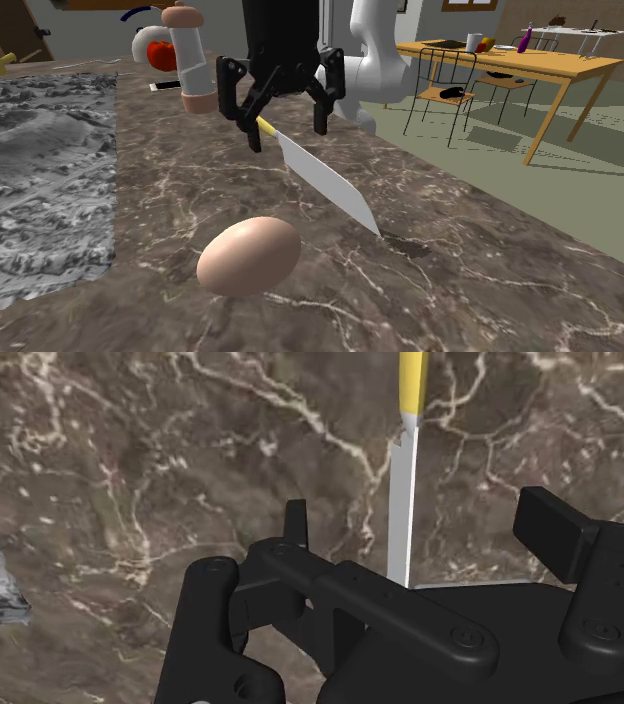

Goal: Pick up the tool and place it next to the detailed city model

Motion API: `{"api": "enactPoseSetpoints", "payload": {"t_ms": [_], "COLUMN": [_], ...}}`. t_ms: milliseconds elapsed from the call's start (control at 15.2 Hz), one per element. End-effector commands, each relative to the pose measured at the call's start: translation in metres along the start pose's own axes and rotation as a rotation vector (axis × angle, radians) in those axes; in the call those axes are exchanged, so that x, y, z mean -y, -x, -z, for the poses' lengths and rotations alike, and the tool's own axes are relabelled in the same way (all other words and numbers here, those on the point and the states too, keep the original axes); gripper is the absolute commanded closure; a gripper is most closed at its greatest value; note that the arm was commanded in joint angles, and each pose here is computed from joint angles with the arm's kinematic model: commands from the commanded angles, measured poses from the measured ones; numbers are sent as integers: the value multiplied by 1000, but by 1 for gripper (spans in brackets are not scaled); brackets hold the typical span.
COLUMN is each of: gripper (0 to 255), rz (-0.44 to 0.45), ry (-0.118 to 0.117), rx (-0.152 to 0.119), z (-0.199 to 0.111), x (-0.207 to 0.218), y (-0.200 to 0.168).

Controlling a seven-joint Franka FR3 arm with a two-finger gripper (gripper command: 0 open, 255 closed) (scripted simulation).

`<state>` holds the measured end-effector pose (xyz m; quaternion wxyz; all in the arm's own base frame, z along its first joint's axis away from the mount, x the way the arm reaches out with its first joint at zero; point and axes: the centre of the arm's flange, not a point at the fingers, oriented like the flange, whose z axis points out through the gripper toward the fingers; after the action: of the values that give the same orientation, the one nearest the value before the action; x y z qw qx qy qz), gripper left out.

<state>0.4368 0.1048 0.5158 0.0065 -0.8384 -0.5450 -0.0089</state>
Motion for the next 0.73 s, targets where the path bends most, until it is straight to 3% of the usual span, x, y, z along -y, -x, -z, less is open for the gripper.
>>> {"api": "enactPoseSetpoints", "payload": {"t_ms": [0,132,660], "gripper": [0,0,0], "rz": [0,0,0], "ry": [0,0,0], "rx": [0,0,0], "z": [21,44,44], "x": [0,0,0], "y": [1,1,1]}}
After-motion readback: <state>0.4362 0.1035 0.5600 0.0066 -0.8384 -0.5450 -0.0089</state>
